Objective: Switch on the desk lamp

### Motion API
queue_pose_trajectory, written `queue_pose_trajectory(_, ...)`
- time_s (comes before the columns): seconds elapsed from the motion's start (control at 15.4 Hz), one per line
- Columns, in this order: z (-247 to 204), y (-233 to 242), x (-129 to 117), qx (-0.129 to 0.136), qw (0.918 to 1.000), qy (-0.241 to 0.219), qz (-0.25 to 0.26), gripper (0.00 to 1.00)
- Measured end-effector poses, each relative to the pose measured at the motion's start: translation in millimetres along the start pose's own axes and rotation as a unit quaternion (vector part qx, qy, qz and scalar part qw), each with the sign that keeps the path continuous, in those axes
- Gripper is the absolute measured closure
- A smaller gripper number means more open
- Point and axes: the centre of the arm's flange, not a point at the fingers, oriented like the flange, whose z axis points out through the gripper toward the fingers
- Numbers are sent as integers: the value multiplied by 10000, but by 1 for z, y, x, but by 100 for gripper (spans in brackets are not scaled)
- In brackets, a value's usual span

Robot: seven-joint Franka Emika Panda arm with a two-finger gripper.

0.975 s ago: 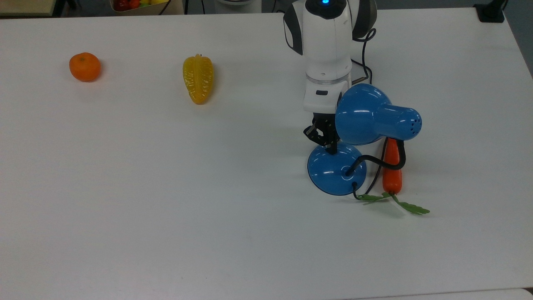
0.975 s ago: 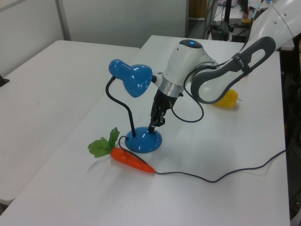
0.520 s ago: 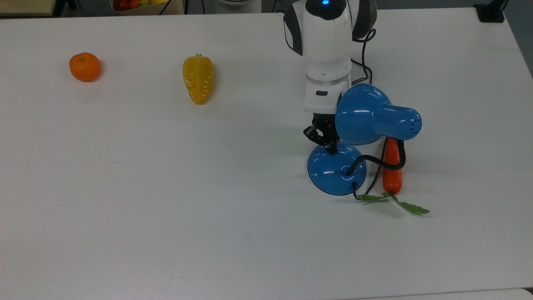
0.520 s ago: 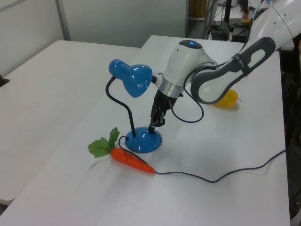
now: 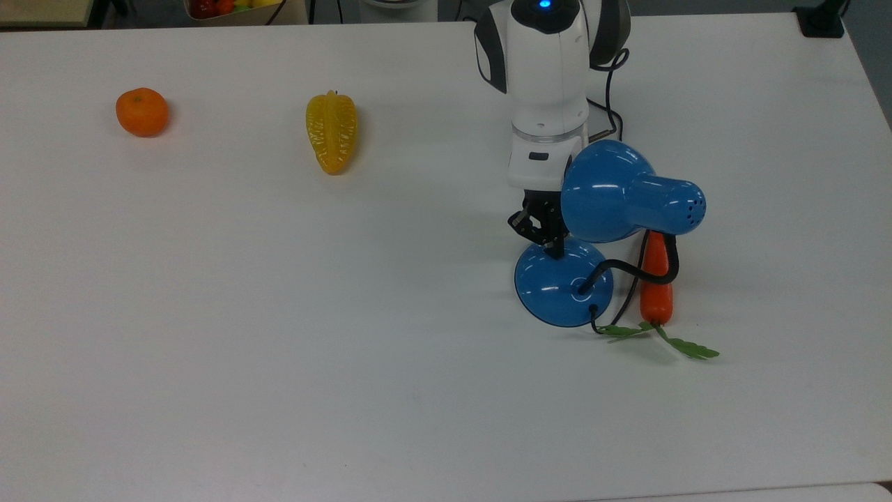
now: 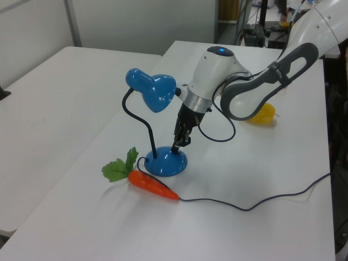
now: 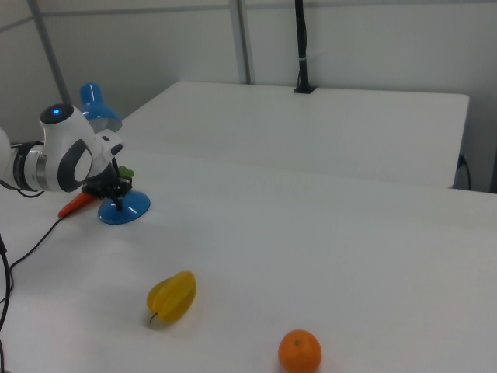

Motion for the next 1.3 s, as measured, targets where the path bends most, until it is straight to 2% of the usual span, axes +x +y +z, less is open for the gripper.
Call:
queue_pose_trajectory(0.97,-7,6,2,-26,10000,62,34,99)
queue_pose_trajectory(1.3,-53,12,-2,125,9979,-634,91,99)
